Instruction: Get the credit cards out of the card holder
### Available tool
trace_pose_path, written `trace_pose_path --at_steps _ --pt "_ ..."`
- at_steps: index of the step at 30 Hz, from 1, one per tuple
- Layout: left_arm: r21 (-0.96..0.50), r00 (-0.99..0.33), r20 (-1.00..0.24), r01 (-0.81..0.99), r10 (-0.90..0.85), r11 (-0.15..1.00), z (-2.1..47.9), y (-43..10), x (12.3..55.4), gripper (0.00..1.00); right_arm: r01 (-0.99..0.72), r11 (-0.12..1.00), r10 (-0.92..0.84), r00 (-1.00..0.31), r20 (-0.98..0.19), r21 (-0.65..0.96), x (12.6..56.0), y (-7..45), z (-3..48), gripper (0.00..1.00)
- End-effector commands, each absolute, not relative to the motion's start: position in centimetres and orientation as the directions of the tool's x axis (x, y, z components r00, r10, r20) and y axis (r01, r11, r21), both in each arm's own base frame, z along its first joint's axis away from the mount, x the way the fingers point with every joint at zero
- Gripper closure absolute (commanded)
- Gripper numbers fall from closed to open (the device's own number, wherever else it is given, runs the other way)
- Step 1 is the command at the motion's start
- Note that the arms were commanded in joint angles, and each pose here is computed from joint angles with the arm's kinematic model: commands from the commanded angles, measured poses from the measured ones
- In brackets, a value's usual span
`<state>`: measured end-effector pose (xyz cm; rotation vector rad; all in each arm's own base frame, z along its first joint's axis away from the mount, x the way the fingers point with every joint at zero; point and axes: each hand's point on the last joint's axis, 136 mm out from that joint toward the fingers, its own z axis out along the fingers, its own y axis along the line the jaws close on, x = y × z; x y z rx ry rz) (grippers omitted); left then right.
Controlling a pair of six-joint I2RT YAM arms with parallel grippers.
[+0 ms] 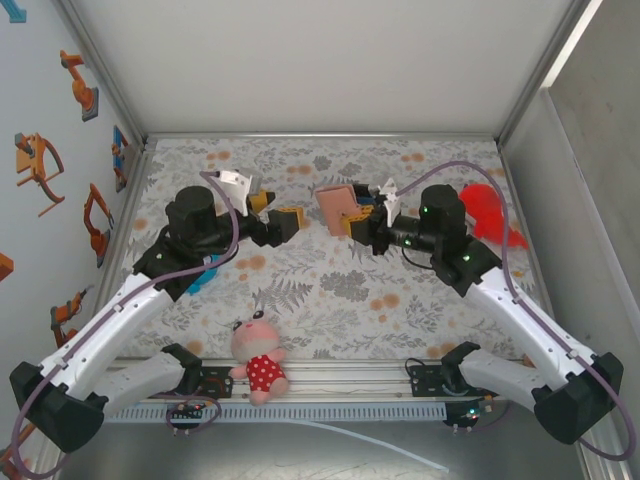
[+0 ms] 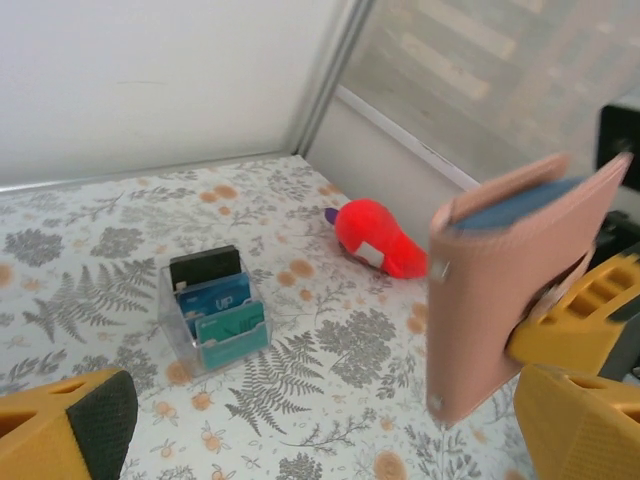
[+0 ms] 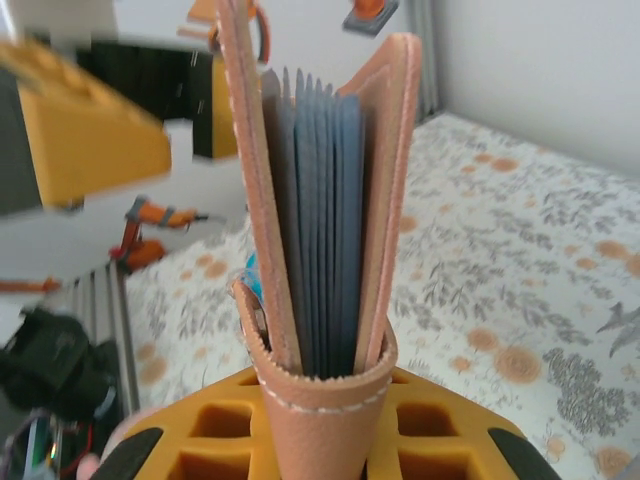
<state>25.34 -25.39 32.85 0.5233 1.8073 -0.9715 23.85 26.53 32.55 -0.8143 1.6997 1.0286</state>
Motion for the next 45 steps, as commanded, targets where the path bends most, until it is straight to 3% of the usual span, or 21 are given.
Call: trace_pose_path --at_steps 1,6,14,21,30,36,38,40,42,45 --pt "-0.457 -0.431 -0.881 0.672 -0.194 0.583 33.5 -25.3 26.3 0.03 -0.830 0.431 0.158 -0.317 -0.935 0.354 25.1 26.3 36.7 1.00" --pt "-0.507 -0.467 -0.859 0.725 -0.208 0.466 33.7 -27.9 25.8 0.01 -0.835 0.348 0.240 -0.360 -0.902 0.426 25.1 27.1 37.6 1.00" --pt "-0.586 -0.525 -0.803 0.780 -0.282 0.218 35.9 -31.1 25.0 0.17 -0.854 0.261 0.251 -0.390 -0.886 0.450 24.9 28.2 38.0 1.00" --pt "-0.594 -0.538 -0.795 0.785 -0.279 0.178 36.2 -31.7 25.0 0.37 -0.871 0.224 0.231 -0.390 -0.892 0.438 24.2 28.5 37.9 1.00" --pt "-0.589 -0.544 -0.791 0.801 -0.280 0.108 37.6 -32.4 24.7 0.49 -0.869 0.210 0.197 -0.412 -0.890 0.449 24.2 29.0 36.9 1.00" --pt "-0.586 -0.542 -0.791 0.804 -0.283 0.097 37.7 -32.4 24.7 0.74 -0.858 0.243 0.172 -0.420 -0.891 0.452 24.6 28.9 36.2 1.00" --pt "-0.581 -0.536 -0.796 0.807 -0.281 0.108 37.7 -32.2 24.7 0.83 -0.848 0.278 0.157 -0.423 -0.892 0.451 24.8 28.7 35.8 0.87" --pt "-0.572 -0.525 -0.807 0.809 -0.270 0.136 37.4 -31.8 24.8 0.90 -0.830 0.336 0.142 -0.422 -0.896 0.444 25.2 28.1 35.3 0.65" --pt "-0.559 -0.509 -0.821 0.809 -0.258 0.183 37.1 -31.4 25.0 0.95 -0.814 0.390 0.135 -0.412 -0.901 0.430 25.3 27.4 35.1 0.53" --pt "-0.516 -0.470 -0.855 0.813 -0.221 0.271 36.5 -30.6 25.1 1.00 -0.776 0.478 0.146 -0.392 -0.908 0.412 25.4 25.7 34.9 0.46"
